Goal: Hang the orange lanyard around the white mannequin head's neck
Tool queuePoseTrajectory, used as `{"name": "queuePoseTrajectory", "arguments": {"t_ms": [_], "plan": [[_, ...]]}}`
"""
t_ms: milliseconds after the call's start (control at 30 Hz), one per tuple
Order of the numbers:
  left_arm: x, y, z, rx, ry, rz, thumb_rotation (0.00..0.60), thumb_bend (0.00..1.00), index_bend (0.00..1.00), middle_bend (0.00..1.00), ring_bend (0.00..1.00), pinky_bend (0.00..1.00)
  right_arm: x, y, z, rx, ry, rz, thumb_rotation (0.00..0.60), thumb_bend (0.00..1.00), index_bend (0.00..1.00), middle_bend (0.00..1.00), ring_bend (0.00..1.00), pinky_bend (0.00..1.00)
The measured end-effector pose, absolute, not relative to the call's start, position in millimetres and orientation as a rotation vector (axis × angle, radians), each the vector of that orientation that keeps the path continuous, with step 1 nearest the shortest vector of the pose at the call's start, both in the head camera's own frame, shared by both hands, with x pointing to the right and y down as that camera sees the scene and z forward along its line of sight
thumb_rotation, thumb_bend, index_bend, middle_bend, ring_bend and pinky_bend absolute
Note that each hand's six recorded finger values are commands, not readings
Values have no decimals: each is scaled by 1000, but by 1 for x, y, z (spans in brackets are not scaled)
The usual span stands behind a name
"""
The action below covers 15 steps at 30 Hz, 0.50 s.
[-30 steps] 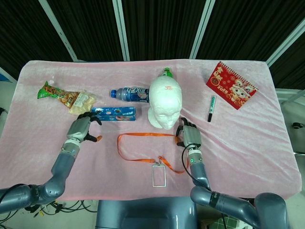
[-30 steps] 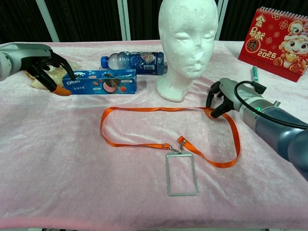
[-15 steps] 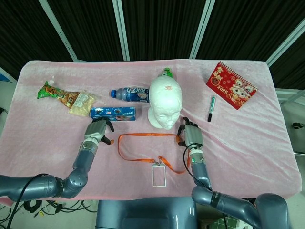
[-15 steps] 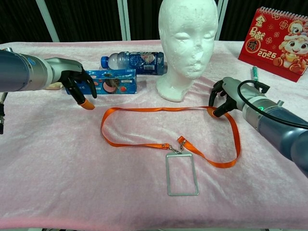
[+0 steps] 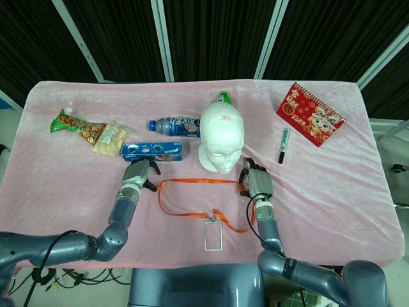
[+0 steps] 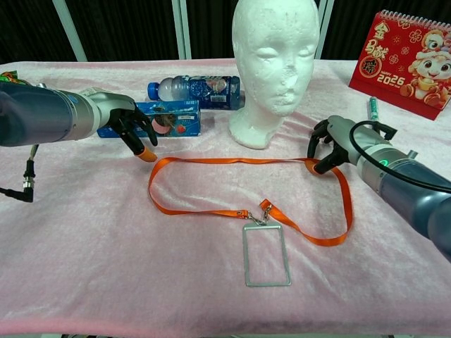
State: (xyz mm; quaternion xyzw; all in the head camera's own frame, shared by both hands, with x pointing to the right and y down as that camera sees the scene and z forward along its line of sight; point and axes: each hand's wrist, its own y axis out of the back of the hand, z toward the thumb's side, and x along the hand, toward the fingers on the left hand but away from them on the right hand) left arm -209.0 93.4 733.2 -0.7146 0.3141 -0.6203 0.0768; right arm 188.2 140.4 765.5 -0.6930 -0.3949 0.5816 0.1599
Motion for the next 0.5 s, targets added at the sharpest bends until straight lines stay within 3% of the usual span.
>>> {"name": "queuePoseTrajectory", "arguments": {"t_ms": [500], "plan": [[-202,101,742,-2112,884,-1875,600,296,456,103,0,0,194,141,766,-1974,-1129,1668,600,438,673,108,185,178]]}}
